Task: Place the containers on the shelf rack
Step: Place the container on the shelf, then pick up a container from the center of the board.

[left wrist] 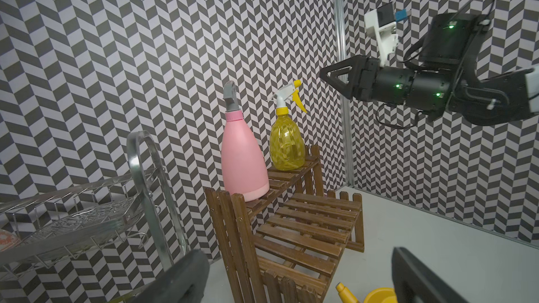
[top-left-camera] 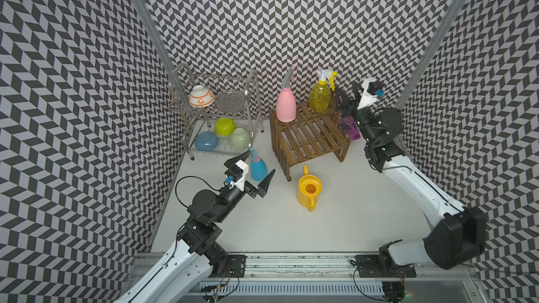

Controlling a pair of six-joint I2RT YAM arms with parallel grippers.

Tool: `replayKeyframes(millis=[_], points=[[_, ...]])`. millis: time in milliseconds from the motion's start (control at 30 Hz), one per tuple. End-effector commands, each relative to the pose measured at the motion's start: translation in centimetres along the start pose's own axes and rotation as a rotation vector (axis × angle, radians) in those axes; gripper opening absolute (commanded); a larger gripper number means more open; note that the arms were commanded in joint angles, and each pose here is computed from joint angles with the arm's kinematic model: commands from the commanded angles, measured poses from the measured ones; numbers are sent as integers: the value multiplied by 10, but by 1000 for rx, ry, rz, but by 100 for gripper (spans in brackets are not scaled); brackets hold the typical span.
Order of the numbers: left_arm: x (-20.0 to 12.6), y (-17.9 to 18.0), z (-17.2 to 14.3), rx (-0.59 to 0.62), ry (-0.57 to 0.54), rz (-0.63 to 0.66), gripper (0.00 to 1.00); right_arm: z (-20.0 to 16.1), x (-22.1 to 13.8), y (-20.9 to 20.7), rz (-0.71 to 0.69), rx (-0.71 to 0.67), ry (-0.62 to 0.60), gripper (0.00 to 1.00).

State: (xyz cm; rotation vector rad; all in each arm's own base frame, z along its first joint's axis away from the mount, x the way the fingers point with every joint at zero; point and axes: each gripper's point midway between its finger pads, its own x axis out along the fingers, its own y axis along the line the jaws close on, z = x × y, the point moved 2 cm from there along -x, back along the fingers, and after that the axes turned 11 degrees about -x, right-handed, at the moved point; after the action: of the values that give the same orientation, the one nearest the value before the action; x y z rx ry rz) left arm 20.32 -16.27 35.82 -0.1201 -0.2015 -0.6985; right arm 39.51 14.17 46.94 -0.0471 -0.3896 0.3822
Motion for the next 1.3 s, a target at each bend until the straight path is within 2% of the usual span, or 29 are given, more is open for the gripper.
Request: replayKeyframes(millis=[0,200,300,367,533,700,800,1000,1267], points=[[3,-6,15,-24,-37,-40,100,25,-44,8,42,44,-49,71],[13,-9,4,-118,-26,-71,100,10,-130,41,204,262,3,72],[18,-10,-4,-182,-17,-79,100,-11,-163,66,338,390,90,71],[22,-9,-10,-230,-7,-74,100,-31,-180,80,400,465,177,69],[25,-5,-24,-337,21,-50,100,-97,-211,111,430,602,473,63],[23,3,-37,-414,62,10,100,-152,-235,159,458,592,754,59],[19,8,-45,-454,90,53,100,-177,-242,182,432,519,900,57],[6,14,-49,-510,83,98,100,-201,-256,196,372,446,1045,56],[-10,20,-53,-538,63,143,100,-219,-266,199,302,451,1128,55]])
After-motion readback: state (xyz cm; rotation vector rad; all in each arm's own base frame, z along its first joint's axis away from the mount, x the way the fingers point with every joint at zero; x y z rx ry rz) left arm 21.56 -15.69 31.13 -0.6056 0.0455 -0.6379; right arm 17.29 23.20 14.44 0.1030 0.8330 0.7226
